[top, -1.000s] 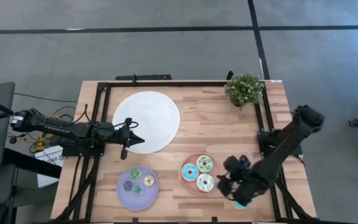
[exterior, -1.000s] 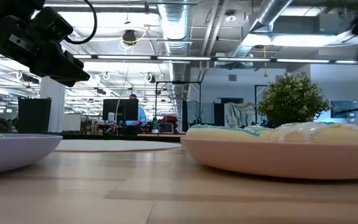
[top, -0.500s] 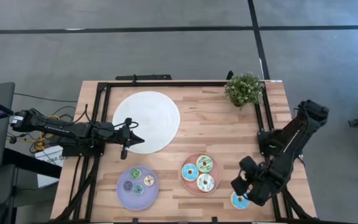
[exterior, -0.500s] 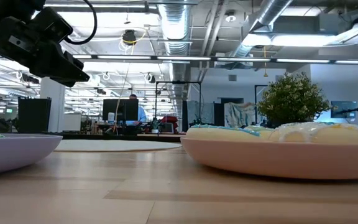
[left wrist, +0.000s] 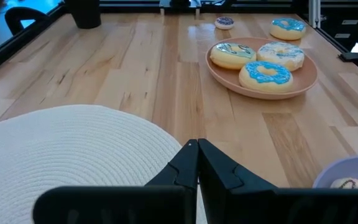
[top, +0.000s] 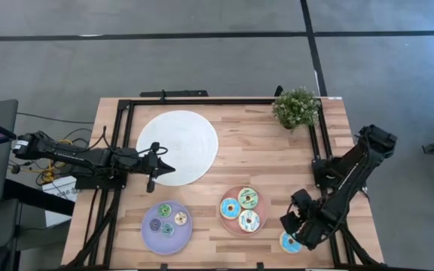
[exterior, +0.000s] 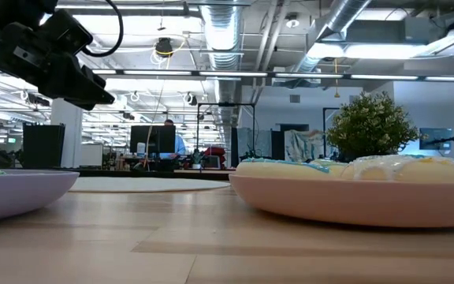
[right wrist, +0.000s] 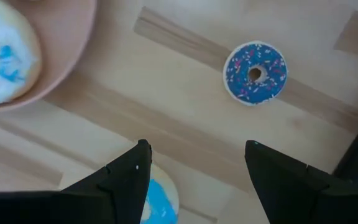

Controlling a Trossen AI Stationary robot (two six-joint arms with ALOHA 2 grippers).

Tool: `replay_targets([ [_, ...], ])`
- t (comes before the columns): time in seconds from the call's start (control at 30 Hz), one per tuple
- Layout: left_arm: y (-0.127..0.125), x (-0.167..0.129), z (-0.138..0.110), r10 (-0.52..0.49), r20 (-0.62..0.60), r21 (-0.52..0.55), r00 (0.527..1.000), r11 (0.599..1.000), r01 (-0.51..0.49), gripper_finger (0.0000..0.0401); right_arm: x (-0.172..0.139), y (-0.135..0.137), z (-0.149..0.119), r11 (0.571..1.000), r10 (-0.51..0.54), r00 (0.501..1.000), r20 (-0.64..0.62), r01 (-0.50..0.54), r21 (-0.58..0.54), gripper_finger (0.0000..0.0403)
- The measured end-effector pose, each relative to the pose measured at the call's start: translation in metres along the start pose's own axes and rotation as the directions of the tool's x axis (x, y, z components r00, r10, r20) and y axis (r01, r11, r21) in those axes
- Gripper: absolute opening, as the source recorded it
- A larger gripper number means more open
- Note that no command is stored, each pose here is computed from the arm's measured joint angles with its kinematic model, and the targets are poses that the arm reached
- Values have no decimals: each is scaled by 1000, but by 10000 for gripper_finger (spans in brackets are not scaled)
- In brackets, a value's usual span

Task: Pick & Place donuts
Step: Put the small blue donut on the purple plate

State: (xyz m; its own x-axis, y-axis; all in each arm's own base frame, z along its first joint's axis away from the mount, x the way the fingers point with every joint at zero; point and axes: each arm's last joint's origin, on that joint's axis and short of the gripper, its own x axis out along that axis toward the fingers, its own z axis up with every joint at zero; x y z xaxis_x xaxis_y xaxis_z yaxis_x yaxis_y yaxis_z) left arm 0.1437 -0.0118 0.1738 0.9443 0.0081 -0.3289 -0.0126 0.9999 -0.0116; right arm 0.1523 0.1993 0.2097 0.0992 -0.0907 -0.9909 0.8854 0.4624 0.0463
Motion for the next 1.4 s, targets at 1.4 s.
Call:
replay_targets([
  [1.4,0,0,-2,0,-20,2,1000,1000,0,0,81,-35,30,985,-92,995,-32,96,145,249],
])
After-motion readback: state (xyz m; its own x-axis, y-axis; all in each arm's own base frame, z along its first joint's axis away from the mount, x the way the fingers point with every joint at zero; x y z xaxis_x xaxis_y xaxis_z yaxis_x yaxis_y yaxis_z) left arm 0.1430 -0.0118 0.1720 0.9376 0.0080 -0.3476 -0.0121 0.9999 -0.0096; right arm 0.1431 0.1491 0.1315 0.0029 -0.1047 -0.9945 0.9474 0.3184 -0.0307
